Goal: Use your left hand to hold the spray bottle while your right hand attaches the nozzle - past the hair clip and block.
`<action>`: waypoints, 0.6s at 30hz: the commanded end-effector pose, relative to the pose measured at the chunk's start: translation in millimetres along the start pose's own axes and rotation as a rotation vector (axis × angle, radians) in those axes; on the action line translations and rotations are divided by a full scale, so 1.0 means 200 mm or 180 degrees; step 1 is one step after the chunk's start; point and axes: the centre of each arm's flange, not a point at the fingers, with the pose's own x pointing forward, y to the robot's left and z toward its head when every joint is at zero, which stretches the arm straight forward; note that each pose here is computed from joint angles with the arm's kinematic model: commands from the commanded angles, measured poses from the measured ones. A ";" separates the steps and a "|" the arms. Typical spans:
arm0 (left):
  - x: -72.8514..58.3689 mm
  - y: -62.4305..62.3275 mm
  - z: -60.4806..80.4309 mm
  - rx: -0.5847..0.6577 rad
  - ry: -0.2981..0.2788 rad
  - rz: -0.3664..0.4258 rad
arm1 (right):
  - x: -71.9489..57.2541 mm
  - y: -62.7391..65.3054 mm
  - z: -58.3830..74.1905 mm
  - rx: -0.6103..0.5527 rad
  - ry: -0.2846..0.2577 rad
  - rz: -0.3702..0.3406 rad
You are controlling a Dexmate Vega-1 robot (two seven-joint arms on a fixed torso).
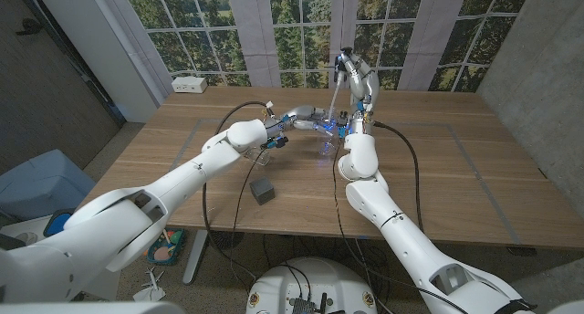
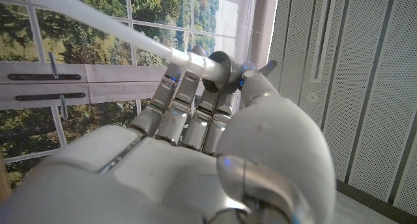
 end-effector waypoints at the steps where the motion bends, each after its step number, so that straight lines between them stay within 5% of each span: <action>1: 0.00 0.01 -0.02 -0.0030 0.0048 -0.0021 | 0.00 0.00 0.00 0.0022 -0.0013 -0.0007; 18: 0.03 -0.04 -0.03 -0.0031 0.0094 -0.0153 | 0.07 0.05 0.11 0.0101 -0.0359 0.0032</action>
